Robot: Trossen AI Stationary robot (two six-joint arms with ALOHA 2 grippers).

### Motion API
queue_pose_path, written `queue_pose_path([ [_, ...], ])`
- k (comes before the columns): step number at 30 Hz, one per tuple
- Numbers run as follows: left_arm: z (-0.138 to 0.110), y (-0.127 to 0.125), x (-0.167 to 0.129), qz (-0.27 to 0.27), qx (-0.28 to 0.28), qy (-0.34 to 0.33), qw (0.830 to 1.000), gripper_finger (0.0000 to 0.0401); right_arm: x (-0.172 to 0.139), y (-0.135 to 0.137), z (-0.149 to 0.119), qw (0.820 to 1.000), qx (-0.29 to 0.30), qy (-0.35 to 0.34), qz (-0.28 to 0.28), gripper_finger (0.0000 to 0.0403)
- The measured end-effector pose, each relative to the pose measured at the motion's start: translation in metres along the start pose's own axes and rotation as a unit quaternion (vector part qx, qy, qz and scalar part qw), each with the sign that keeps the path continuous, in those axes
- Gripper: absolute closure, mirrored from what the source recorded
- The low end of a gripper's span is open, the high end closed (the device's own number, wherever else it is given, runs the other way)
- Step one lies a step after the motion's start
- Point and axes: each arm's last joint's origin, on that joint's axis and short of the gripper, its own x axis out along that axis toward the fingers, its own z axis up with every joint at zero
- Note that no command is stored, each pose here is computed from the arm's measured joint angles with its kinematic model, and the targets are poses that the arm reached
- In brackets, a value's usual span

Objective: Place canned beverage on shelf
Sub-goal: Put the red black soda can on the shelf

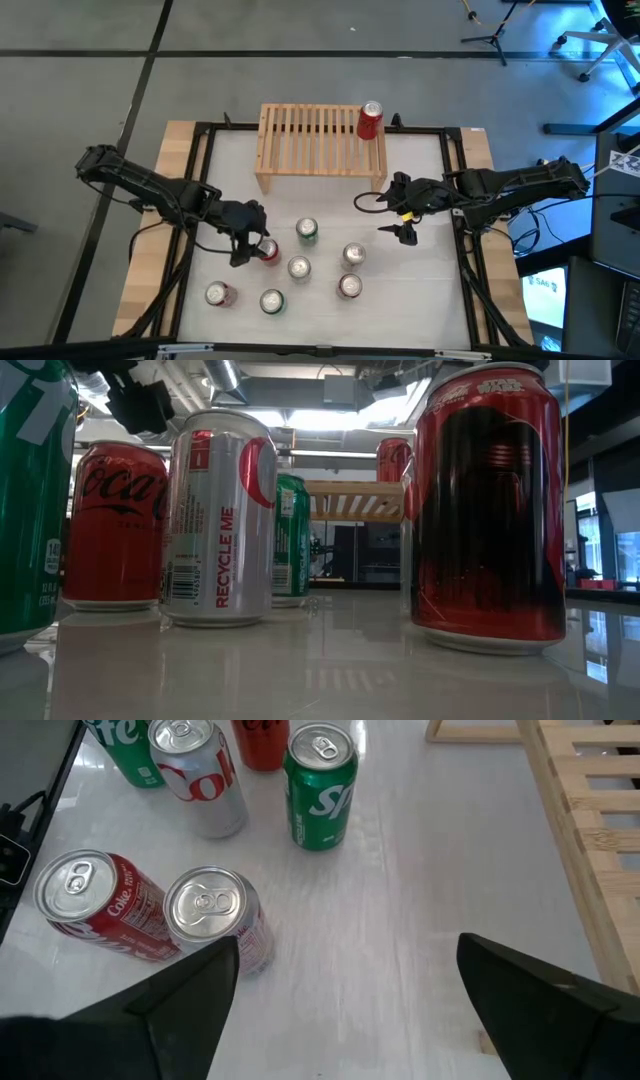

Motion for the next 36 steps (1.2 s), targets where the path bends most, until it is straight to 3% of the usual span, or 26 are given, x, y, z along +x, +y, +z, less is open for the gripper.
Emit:
queue_pose_path([
  [14,-0.001,-0.003,0.000,-0.001,-0.008,-0.004,1.000,0.0106,0.000,0.000,0.000,1.000,0.000,0.000,0.000,0.0033],
  [22,-0.002,-0.005,0.002,0.041,0.001,-0.025,0.999,0.0106,0.000,0.000,0.000,1.000,0.000,0.000,0.000,0.0033],
  [36,-0.001,-0.006,0.035,0.061,-0.013,-0.005,0.998,0.0106,0.000,0.000,0.000,1.000,0.000,0.000,0.000,0.0033],
])
